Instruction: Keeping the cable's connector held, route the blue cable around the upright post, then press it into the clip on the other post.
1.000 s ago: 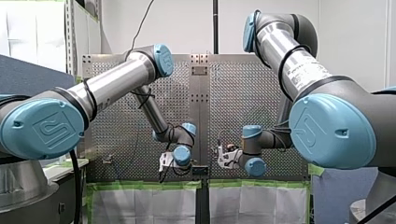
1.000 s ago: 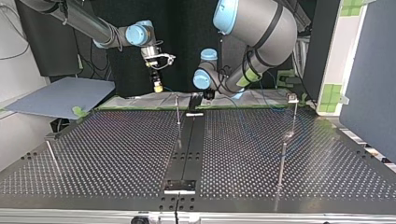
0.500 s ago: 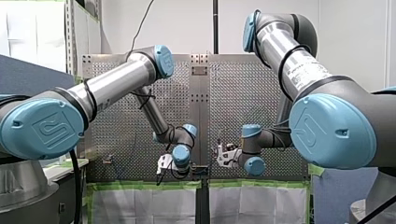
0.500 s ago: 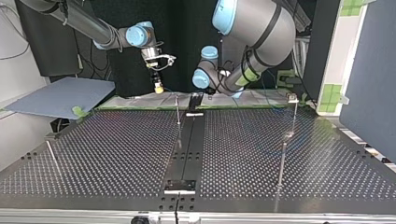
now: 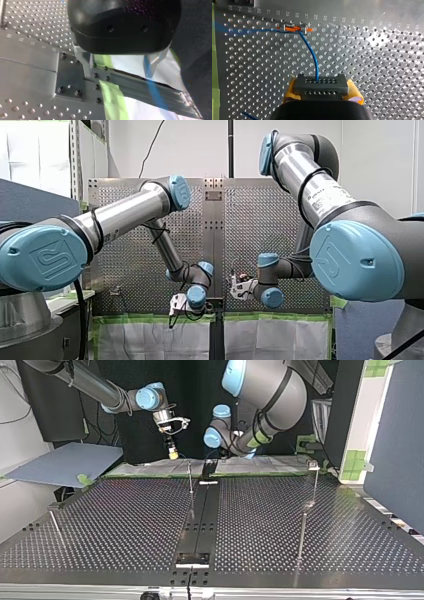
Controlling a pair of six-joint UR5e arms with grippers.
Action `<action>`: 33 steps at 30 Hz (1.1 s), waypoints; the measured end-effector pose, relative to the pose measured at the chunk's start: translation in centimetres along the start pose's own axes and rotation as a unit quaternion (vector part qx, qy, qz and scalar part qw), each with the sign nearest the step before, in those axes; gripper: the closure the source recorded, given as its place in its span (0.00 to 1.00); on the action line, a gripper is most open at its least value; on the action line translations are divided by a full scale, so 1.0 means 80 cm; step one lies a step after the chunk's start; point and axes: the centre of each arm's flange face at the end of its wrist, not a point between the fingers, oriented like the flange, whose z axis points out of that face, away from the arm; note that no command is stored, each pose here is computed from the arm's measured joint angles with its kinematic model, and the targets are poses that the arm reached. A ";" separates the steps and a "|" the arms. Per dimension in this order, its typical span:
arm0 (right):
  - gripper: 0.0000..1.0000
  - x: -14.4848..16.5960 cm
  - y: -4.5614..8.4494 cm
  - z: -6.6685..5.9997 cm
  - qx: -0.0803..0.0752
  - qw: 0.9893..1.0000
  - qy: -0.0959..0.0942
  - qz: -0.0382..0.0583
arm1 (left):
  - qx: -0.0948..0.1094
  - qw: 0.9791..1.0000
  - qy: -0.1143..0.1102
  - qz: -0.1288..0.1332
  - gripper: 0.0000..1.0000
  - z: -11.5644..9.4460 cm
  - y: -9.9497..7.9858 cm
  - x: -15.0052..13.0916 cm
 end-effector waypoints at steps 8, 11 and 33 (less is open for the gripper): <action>1.00 0.001 -0.004 0.000 0.004 1.000 0.000 0.000 | 0.033 0.998 -0.026 -0.044 0.00 0.002 -0.018 -0.004; 1.00 0.001 -0.006 0.000 0.008 1.000 0.001 0.000 | 0.048 0.997 -0.033 -0.059 0.00 0.002 -0.025 -0.006; 1.00 0.002 -0.012 0.000 0.013 1.000 0.002 0.019 | 0.112 0.983 0.014 -0.147 0.00 0.014 -0.014 -0.006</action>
